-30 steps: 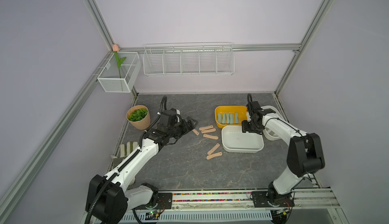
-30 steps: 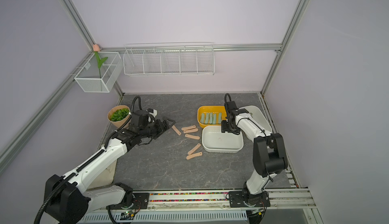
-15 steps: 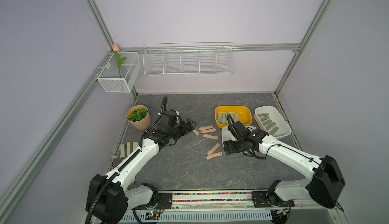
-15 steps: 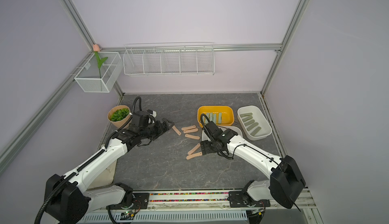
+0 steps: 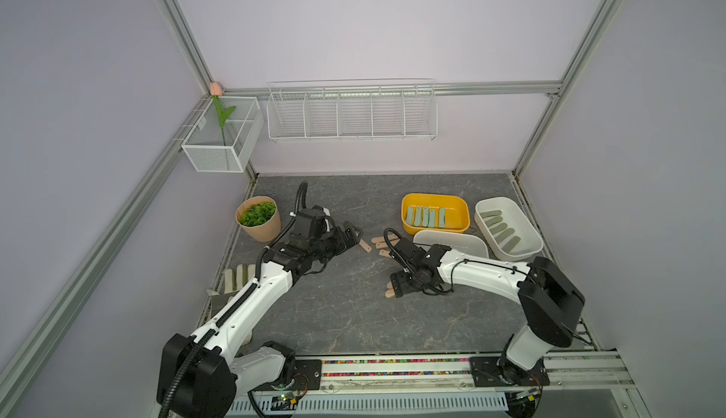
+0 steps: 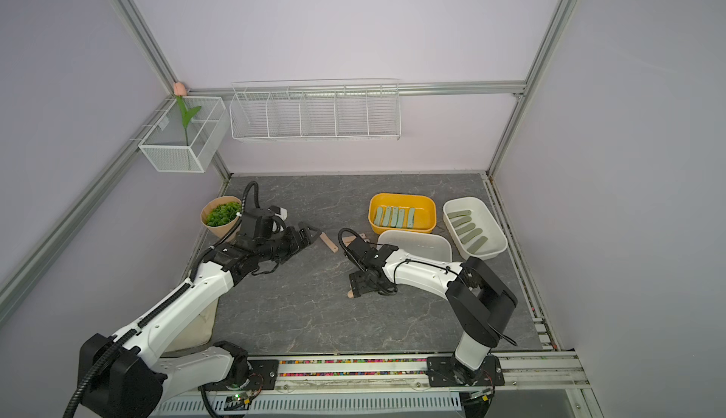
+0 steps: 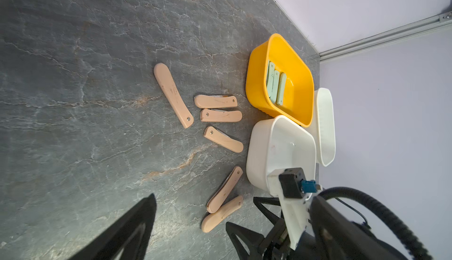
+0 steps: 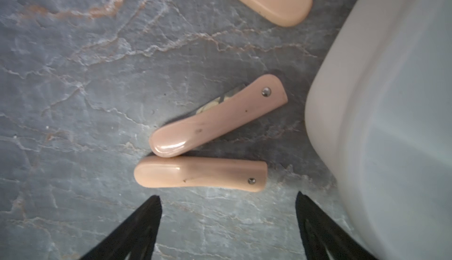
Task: Place the fruit knives into the storage box by color
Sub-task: Move the storage box to the center of the board, then adjust the fruit knife at the center of the board.
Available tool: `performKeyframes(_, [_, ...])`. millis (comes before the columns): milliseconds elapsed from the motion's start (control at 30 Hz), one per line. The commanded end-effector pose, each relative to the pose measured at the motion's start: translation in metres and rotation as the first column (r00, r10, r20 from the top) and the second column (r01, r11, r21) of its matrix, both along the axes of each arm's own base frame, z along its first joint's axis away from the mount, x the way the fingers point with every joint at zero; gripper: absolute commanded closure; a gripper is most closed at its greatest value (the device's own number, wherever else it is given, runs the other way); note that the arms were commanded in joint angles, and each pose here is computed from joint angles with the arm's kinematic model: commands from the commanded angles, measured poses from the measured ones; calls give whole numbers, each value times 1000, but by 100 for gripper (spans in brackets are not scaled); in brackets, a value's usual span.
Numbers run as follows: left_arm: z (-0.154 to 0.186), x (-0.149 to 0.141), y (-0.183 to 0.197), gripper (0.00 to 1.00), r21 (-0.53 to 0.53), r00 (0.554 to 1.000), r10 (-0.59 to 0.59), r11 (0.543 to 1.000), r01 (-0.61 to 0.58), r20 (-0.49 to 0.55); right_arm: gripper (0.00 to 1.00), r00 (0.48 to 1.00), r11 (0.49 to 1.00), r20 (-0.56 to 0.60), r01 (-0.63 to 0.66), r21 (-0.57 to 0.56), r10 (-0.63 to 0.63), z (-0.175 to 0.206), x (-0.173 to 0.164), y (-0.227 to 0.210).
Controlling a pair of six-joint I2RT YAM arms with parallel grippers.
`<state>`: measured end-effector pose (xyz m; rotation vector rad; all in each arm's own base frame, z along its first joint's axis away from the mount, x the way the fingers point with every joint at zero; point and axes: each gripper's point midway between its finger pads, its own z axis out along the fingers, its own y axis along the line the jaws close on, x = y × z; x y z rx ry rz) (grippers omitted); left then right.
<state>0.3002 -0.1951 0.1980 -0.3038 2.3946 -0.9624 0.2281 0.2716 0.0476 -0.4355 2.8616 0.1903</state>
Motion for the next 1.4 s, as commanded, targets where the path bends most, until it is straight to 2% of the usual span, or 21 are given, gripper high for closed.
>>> performKeyframes(0, [-2,-4,9,1,19,1000,8,1000,-8,-1,11,1000,1000,20,11,28,-12,3,7,15])
performKeyframes(433, [4,-7,20,1,-2,1000,25,1000,-25,13,11,999,998,-40,10,55,-8,-22,17,46])
performKeyframes(800, [5,-5,23,1,-8,999,29,1000,-29,16,13,995,984,-46,-85,159,93,-17,28,100])
performKeyframes(1067, [5,-6,24,1,-15,999,29,999,-29,22,12,999,990,-10,-45,137,47,8,0,71])
performKeyframes(1367, [7,-6,22,1,-30,999,22,999,-21,28,11,999,997,-45,10,80,-6,-11,-42,37])
